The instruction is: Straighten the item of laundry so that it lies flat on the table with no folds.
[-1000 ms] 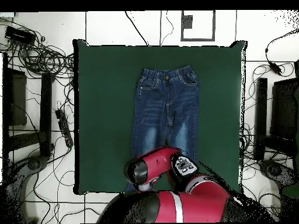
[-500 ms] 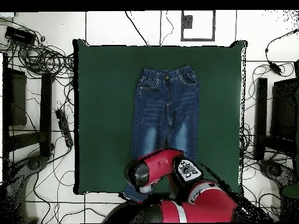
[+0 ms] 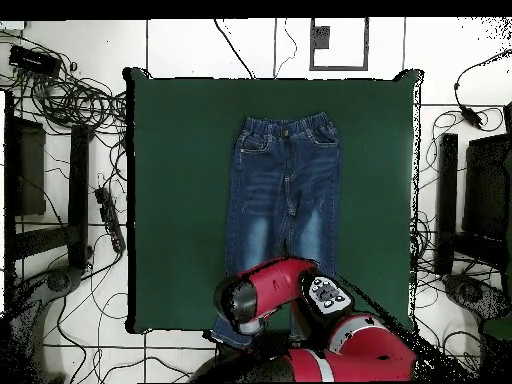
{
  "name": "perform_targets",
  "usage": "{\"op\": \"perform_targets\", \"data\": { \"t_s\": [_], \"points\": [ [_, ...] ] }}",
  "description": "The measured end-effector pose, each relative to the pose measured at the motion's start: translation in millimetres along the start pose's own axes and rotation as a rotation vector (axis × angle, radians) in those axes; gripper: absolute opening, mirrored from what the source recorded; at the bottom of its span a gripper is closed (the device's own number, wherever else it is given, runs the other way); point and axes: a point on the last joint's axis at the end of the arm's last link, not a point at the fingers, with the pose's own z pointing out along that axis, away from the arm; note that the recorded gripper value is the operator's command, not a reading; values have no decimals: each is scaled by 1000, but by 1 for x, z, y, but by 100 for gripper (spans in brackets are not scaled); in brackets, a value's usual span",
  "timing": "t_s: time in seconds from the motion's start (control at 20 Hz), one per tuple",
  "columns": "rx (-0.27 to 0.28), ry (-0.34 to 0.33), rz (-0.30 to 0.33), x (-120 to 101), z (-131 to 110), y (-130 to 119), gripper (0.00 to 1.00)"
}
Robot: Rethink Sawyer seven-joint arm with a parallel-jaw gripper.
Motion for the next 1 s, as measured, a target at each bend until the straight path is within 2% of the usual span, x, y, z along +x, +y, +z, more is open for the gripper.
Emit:
{"op": "perform_targets", "data": {
  "t_s": [0.45, 0.7, 1.0],
  "points": [
    [-49, -64, -17, -12, 6, 13, 100],
    [-82, -68, -27, -13, 17, 22, 100],
    [-91, -63, -16, -14, 18, 21, 100]
  ]
}}
